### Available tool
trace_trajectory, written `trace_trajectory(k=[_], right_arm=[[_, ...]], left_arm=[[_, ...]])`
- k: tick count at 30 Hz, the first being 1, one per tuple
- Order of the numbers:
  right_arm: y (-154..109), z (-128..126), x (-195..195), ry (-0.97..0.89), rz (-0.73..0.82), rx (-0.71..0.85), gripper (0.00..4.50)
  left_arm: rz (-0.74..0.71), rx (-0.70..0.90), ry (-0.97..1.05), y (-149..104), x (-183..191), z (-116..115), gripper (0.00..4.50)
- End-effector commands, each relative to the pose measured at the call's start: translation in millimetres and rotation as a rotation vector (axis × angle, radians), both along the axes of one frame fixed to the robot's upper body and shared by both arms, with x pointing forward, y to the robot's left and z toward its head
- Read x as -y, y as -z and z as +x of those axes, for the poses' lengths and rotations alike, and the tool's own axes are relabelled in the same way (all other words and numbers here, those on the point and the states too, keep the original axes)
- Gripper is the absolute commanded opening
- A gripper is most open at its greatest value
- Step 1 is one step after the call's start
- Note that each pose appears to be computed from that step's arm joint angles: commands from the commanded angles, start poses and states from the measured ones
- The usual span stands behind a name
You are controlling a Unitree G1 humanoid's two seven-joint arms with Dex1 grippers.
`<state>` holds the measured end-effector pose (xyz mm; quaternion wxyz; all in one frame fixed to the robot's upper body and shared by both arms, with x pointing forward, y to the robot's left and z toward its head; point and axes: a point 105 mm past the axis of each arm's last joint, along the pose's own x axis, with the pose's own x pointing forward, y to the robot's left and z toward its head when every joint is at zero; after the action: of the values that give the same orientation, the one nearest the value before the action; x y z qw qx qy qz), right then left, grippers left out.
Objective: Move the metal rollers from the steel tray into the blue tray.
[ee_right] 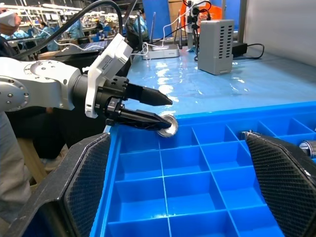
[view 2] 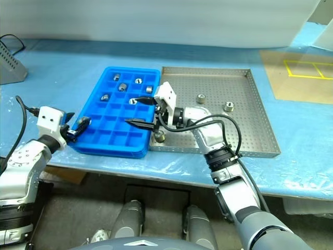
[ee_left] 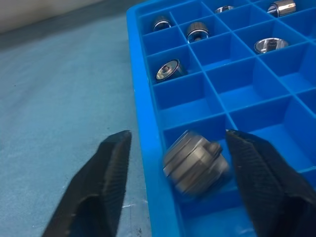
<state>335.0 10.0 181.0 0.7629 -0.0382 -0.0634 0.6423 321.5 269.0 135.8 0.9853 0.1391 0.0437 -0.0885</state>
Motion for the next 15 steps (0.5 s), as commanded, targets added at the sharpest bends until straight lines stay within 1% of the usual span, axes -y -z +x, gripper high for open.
trace_trajectory(k=[1, 5, 7, 9, 13, 15], right_arm=[[-14.5, -3.9, 1.9, 0.001, 0.03, 0.06, 4.5], [-13.7, -3.3, 3.8, 0.012, 0.029, 0.058, 4.5], [-14.6, -2.6, 6.4, 0.023, 0.032, 0.057, 4.5], [-18.3, 0.7, 12.4, 0.048, 0.045, 0.054, 4.5], [-25.5, 11.8, 29.9, 0.12, 0.06, 0.054, 4.5], [-27.8, 18.7, 42.2, 0.172, 0.056, 0.066, 4.5]], left_arm=[[0.013, 0.043, 0.047, -12.1, 10.4, 1.5, 3.63], [-0.002, 0.059, 0.12, -19.0, 25.6, 0.8, 3.63], [-0.029, 0.086, 0.18, -28.2, 38.4, 0.1, 3.63], [-0.069, 0.125, 0.25, -42.9, 52.6, 2.0, 3.63], [-0.087, 0.168, 0.358, -64.6, 73.8, 12.0, 3.63], [-0.075, 0.174, 0.425, -71.3, 88.0, 22.9, 3.63]])
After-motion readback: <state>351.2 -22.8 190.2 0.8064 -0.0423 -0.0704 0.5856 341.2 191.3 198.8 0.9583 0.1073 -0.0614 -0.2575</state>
